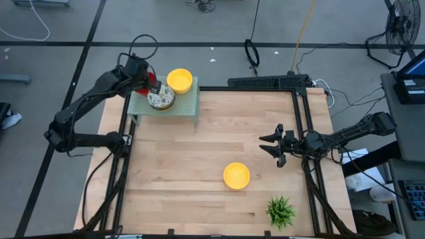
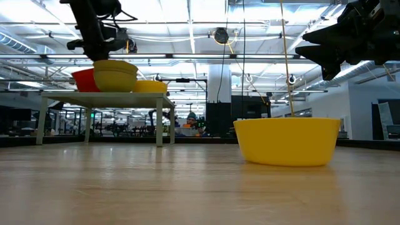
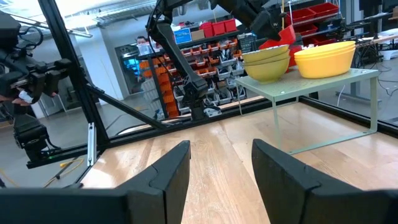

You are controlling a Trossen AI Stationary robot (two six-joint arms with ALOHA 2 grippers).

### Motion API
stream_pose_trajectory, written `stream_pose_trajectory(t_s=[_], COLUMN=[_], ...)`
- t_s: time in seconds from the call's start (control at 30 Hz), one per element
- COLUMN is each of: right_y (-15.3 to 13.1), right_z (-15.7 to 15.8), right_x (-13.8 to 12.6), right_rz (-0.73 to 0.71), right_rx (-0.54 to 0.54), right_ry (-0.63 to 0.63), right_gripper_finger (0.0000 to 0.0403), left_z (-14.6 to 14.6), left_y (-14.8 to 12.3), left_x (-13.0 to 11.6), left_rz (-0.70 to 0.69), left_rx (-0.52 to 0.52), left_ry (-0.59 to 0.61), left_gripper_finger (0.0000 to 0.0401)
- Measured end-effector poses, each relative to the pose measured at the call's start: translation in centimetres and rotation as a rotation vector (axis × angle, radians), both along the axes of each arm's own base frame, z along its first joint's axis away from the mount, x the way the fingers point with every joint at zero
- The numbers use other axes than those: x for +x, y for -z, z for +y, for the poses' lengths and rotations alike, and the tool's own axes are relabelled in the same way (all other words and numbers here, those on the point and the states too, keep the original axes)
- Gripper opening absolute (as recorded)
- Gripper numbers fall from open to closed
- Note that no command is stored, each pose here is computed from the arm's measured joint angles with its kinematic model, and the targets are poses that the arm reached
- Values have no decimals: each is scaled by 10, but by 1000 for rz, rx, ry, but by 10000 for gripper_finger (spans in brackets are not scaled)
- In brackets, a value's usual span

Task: Pick & Place Mini bowls
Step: Stack the red bowl on top of the red bowls on the shelf

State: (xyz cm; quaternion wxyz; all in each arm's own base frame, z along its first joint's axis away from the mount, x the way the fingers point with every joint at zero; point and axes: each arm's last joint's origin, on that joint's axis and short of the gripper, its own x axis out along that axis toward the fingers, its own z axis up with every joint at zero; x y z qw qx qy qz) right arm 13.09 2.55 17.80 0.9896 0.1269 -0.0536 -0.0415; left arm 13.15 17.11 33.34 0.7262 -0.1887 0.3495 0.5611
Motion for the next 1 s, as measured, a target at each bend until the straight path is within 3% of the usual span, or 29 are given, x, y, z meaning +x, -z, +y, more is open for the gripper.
stream_pose_trajectory(t_s=[0.27,0.5,0.73,1.0], right_y=[0,0,0,0], right_z=[0,0,0,0], right_x=[0,0,0,0], right_rz=[0,0,0,0], right_rx=[0,0,0,0], right_ry=[0,0,0,0], right_gripper_finger=[161,160,161,162], left_z=[-1,-1,-1,-1], left_y=[1,1,1,1], left_x=[1,1,2,2], left_rz=[-33,-33,-61,-66], left_rx=[-28,-30,-51,-51], left_ry=[21,21,48,42], left_gripper_finger=[24,6,40,36])
